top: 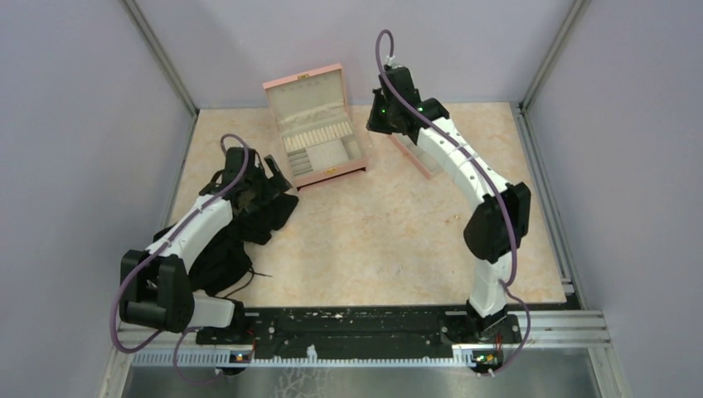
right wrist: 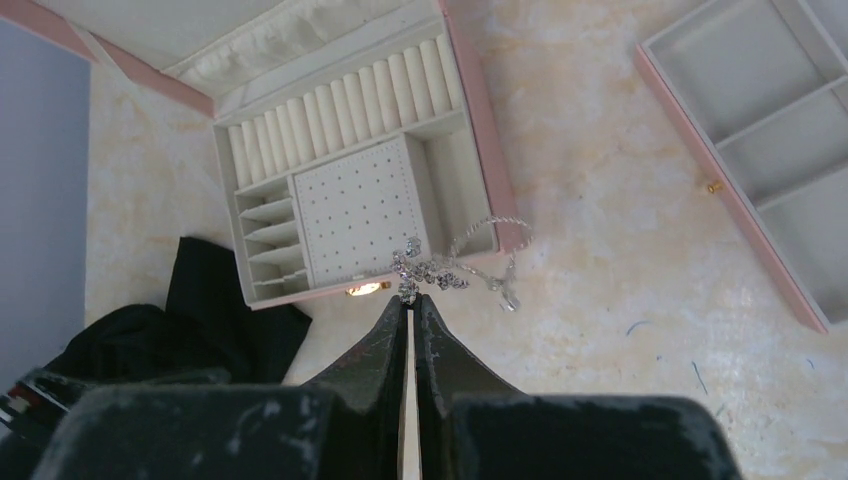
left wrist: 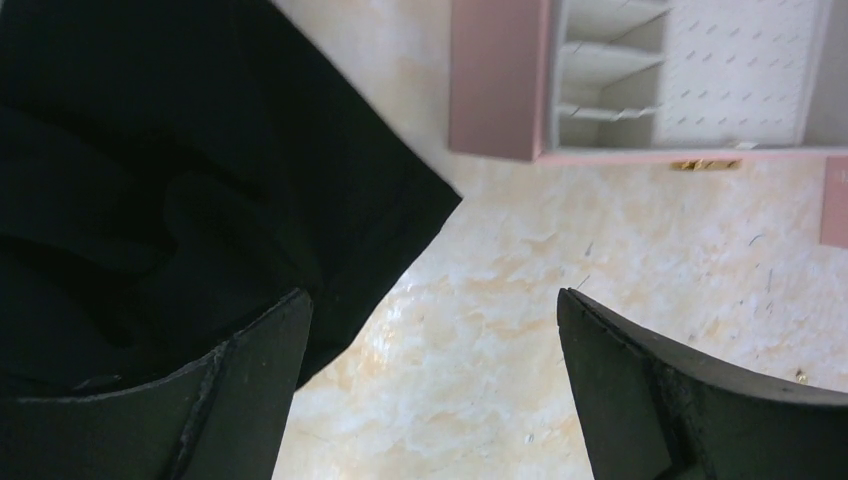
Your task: Organize the mixed jewelry
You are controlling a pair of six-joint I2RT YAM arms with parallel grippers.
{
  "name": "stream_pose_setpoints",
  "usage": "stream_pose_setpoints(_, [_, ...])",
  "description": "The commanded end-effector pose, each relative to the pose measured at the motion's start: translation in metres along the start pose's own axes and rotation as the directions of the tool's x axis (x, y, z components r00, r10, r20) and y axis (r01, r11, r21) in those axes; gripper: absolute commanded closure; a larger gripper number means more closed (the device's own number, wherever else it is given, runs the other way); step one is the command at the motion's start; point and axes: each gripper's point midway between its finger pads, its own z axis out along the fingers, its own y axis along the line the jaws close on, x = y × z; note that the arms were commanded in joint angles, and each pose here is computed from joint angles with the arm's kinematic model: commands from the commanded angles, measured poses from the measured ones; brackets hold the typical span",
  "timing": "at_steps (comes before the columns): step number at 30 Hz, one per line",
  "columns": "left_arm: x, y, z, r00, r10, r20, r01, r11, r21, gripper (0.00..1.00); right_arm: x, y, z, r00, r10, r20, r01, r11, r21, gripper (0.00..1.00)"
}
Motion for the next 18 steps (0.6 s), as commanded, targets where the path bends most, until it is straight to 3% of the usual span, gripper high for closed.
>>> stream_pose_setpoints(1, [0.02, -0.004, -0.003, 0.992, -0.109, -0.057, 0.112, 0.992, 0.055, 0.01, -0.029, 0.02, 0.009, 0.998, -0.005, 0.065, 0.007, 1.0, -0.03, 1.0])
stream_pose_setpoints(18, [0.012, 0.002, -0.004, 0.998, -0.057, -0.031, 0.058, 0.998, 0.026, 0.01, -0.057, 0.05, 0.024, 0.995, -0.019, 0.102, 0.032, 0.992, -0.124, 1.0])
